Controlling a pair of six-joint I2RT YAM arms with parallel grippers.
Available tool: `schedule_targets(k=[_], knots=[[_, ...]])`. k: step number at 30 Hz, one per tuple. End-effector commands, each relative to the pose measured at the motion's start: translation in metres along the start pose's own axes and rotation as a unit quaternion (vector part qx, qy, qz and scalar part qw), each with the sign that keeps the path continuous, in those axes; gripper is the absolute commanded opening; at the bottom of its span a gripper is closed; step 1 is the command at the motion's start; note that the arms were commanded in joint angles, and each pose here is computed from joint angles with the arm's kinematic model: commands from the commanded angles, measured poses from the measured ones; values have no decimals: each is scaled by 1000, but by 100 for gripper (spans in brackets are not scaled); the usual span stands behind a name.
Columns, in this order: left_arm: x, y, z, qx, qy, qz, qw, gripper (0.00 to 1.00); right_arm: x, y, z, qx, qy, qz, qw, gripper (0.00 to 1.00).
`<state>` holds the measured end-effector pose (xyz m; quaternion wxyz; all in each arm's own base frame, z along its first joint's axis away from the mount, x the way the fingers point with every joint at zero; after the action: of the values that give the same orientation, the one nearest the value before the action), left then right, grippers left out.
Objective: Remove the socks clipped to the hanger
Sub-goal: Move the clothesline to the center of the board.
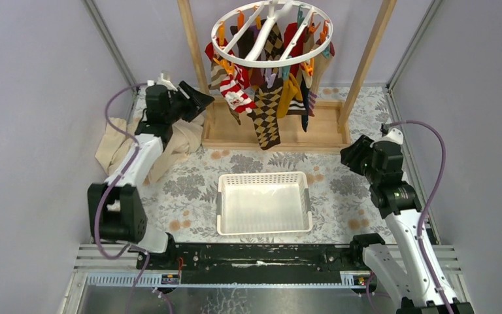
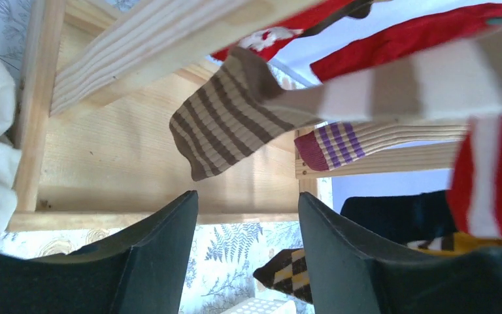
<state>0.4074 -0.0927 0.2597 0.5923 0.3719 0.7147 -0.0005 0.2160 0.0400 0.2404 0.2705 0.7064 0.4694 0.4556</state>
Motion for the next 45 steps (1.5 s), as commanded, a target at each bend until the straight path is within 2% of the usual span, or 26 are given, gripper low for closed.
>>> schedule_targets(k=[1,2,3,4,12,17,22,34,45], knots=[[1,-12,-41,-17,48,50,997,70,4,-6,13,16,19,-1,1000,54],[0,-14,-50,-22,55,54,997,79,3,-10,16,26,22,-1,999,54],[4,-19,-58,-20,70,56,996,96,5,-15,19,39,32,-2,999,55],[6,-23,-65,-20,80,57,995,98,6,-19,22,54,40,-3,998,56],[26,-73,-92,11,103,42,994,99,12,-51,37,158,85,-14,984,54],[18,-128,-90,81,130,102,983,99,18,-68,33,199,95,-43,974,57],[15,-172,-100,114,167,162,966,99,37,-89,23,235,105,-80,963,59],[37,-206,-126,119,229,208,943,99,36,-136,6,272,83,-101,953,59],[71,-236,-124,126,313,269,902,99,34,-163,15,287,50,-127,948,56]])
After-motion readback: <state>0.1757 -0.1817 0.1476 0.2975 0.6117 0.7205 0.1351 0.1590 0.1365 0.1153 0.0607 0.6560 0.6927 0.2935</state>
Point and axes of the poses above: each gripper's point midway between its finger pads, its own z axis out along the fingers, its own x axis along the line the jaws close on, y = z × x, the point moved 6 cm from there along -z, back along the fingers, and after that the axes turned 4 degrees about -z, right-handed, at the moved point
